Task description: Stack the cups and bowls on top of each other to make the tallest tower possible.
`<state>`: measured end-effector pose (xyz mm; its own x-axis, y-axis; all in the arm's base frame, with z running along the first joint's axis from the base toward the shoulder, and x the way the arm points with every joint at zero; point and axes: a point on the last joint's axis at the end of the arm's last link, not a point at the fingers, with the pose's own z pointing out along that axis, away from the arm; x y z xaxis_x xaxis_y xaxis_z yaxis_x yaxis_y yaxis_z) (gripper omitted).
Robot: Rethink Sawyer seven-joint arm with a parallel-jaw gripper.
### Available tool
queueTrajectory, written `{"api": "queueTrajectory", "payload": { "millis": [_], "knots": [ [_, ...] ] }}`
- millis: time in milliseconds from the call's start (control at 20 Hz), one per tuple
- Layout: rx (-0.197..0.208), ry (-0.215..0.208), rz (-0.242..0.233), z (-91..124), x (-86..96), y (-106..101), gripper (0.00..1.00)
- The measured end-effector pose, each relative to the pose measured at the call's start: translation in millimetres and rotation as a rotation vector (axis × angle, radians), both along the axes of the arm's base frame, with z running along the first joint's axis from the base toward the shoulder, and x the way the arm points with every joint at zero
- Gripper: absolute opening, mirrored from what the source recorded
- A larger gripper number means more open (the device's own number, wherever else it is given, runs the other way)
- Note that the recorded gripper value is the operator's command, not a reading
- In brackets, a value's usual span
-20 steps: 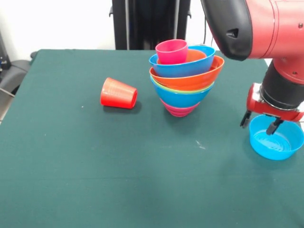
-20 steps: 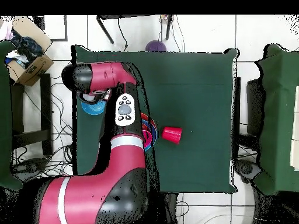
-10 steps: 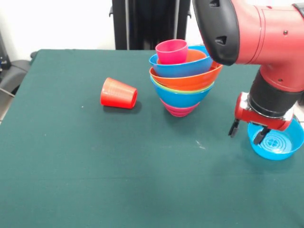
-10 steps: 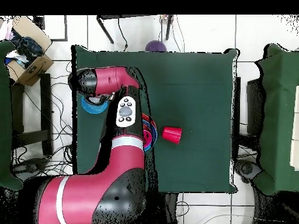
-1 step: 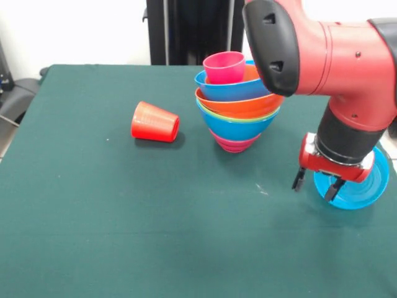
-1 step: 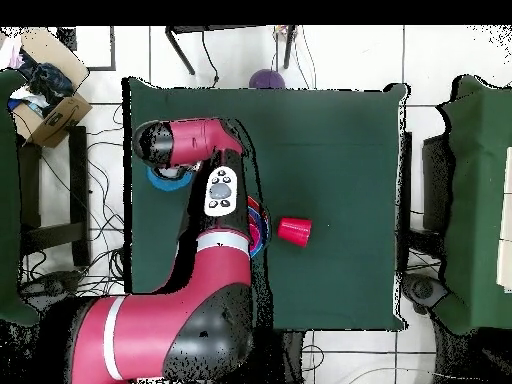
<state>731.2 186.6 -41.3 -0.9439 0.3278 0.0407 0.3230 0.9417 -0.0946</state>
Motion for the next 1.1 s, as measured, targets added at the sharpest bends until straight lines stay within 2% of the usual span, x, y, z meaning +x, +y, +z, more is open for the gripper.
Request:
{"api": "queueTrajectory", "payload": {
  "millis": [250, 450, 900, 1050, 1100],
  "knots": [
    [0.016, 0.002, -0.014, -14, -6.1, -6, 1.0],
    [0.036, 0.006, -0.034, -14, -8.0, -9, 1.0],
    [0.091, 0.057, -0.084, -17, -23.2, -18, 1.0],
    [0.119, 0.074, -0.1, -16, -27.6, -18, 1.0],
    [0.143, 0.085, -0.117, -16, -29.1, -19, 1.0]
  ]
}}
